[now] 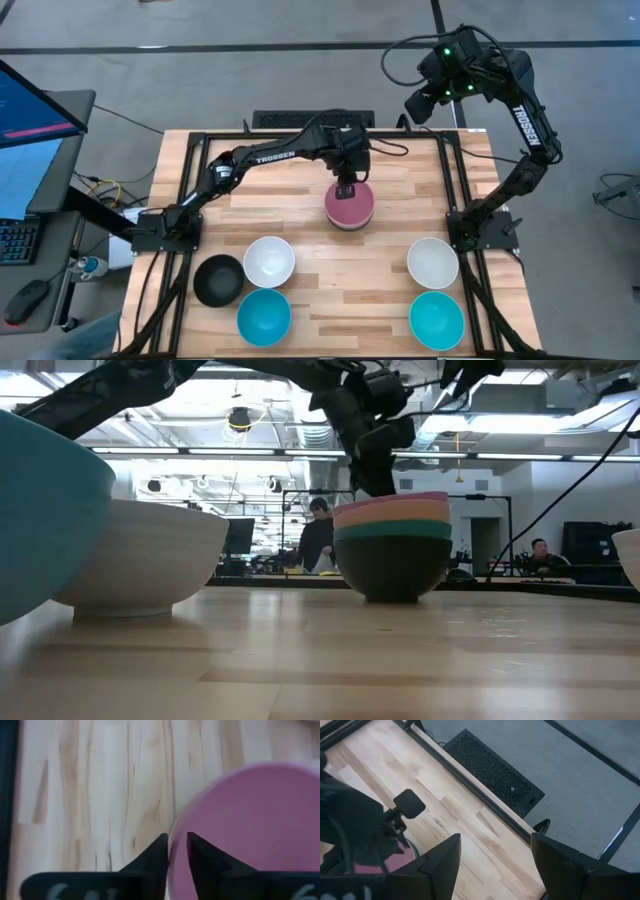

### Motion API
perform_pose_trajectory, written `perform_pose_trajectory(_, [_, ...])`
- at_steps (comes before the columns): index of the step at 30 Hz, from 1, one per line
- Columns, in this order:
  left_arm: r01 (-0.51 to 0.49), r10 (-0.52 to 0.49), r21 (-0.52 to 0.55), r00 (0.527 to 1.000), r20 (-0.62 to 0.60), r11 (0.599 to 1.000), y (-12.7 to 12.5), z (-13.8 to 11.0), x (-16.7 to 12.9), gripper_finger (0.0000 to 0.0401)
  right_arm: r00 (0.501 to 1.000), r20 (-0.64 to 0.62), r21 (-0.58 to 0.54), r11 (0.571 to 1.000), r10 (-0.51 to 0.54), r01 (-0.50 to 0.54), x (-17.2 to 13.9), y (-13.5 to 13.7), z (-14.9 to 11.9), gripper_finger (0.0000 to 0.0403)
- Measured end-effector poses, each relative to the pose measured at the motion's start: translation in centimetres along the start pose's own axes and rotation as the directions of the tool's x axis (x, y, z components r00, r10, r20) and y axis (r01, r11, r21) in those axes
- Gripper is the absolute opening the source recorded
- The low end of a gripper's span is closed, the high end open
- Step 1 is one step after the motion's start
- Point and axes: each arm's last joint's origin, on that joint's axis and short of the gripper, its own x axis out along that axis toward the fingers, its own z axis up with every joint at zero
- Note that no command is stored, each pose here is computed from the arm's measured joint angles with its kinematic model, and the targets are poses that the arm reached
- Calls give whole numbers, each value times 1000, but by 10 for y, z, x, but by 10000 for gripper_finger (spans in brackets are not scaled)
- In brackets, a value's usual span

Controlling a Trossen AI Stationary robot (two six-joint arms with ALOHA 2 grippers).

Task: Nest bowls inside each other
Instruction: Stack the pink bowl on top of the orange bowl, then adjust the bowls

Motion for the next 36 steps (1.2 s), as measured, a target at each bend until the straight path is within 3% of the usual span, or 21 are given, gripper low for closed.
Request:
perform_pose_trajectory(6, [31, -33, -19, 996, -80, 999, -4, -7, 1, 101, 999, -38, -6, 1000, 0, 0, 9, 0, -2, 265])
perform_pose_trajectory(10, [29, -29, -3, 999, -31, 1000, -11, 0, -10, 124, 997, -81, -12, 1000, -3, 2, 20, -1, -4, 265])
perform_pose_trajectory(14, [34, -36, 22, 996, 80, 999, -20, 10, -50, 141, 995, -98, -50, 999, -3, -2, 24, -1, -6, 265])
perform_pose_trajectory(22, [60, -77, 75, 969, 234, 995, -29, 13, -122, 147, 995, -96, -19, 999, 40, -42, 26, -3, -11, 265])
perform_pose_trajectory(26, [131, -157, 105, 942, 295, 986, -32, 10, -150, 139, 984, -160, 17, 997, 75, -73, 54, -1, -27, 265])
perform_pose_trajectory(30, [110, -140, 111, 939, 316, 988, -37, 5, -174, 121, 966, -243, 30, 996, 92, -87, 89, 9, -56, 265])
perform_pose_trajectory(36, [123, -159, 126, 929, 335, 984, -35, -2, -194, 92, 969, -213, 88, 990, 125, -108, 132, 24, -90, 235])
